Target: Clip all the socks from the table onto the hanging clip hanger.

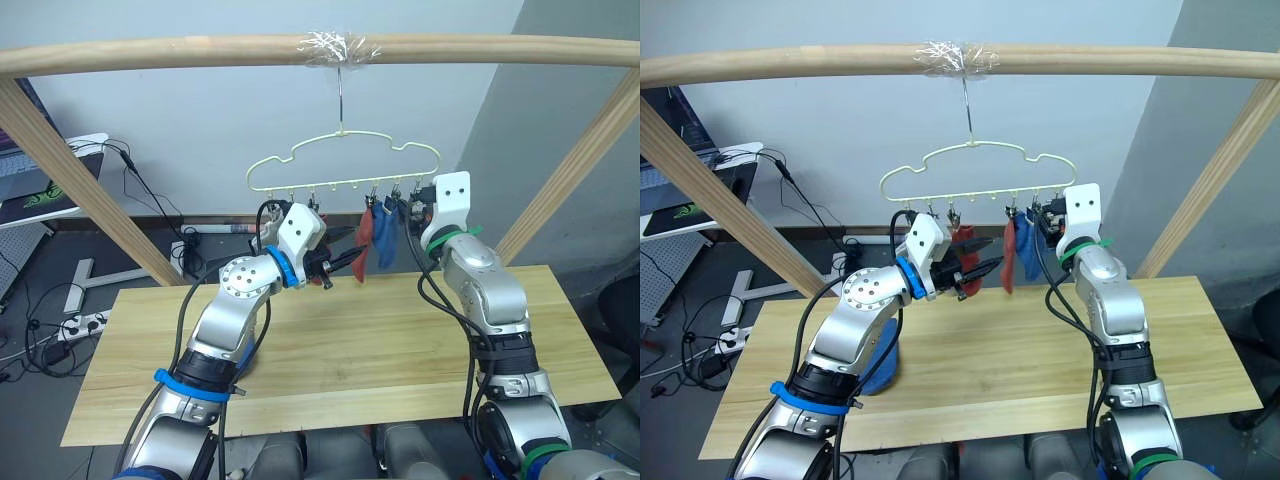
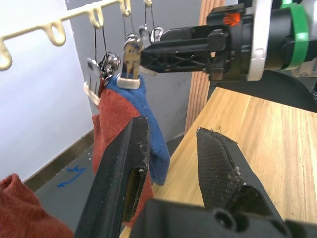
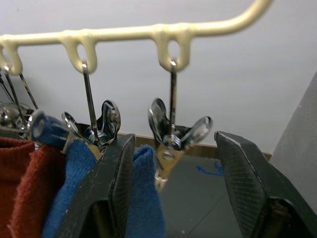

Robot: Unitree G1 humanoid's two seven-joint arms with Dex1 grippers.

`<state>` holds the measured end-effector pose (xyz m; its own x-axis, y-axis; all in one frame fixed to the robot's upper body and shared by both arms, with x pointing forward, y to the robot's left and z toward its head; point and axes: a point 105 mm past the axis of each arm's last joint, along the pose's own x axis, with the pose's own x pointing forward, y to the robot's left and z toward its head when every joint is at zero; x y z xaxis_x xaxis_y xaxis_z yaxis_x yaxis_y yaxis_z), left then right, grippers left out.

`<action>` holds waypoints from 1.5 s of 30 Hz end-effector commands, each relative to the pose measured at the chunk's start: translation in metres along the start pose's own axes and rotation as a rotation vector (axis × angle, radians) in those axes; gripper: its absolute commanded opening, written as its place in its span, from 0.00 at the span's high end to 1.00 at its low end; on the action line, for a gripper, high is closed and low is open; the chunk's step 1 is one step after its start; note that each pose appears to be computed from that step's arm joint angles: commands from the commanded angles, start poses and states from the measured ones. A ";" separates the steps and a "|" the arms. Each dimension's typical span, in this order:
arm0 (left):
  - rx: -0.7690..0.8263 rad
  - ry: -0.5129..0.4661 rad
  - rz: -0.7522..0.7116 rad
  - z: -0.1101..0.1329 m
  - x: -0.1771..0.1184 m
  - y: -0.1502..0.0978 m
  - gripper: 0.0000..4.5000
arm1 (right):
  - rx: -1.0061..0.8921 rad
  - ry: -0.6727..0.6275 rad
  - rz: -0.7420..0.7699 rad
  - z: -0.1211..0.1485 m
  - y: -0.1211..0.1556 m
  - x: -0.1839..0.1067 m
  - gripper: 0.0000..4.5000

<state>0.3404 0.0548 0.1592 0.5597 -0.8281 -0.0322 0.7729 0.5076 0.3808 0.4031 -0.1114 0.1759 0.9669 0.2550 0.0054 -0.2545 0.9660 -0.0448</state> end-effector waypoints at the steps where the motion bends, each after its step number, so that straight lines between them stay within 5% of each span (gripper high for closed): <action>1: 0.032 -0.048 0.003 0.017 0.000 0.004 0.59 | -0.005 -0.077 0.047 0.020 0.008 0.005 0.41; 30: 0.015 -0.057 0.016 0.019 0.002 0.005 0.59 | 0.009 -0.105 0.100 0.025 0.012 0.014 0.41; 39: 0.015 -0.058 0.019 0.019 0.003 0.003 0.59 | 0.016 -0.116 0.096 0.027 0.010 0.015 0.96; 45: 0.005 -0.061 0.027 0.019 0.003 0.001 0.59 | 0.019 -0.122 0.096 0.028 0.010 0.014 1.00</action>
<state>0.3428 0.0517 0.1633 0.5733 -0.8192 -0.0140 0.7646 0.5288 0.3685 0.4145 -0.0973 0.1818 0.9381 0.3432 0.0469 -0.3418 0.9391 -0.0367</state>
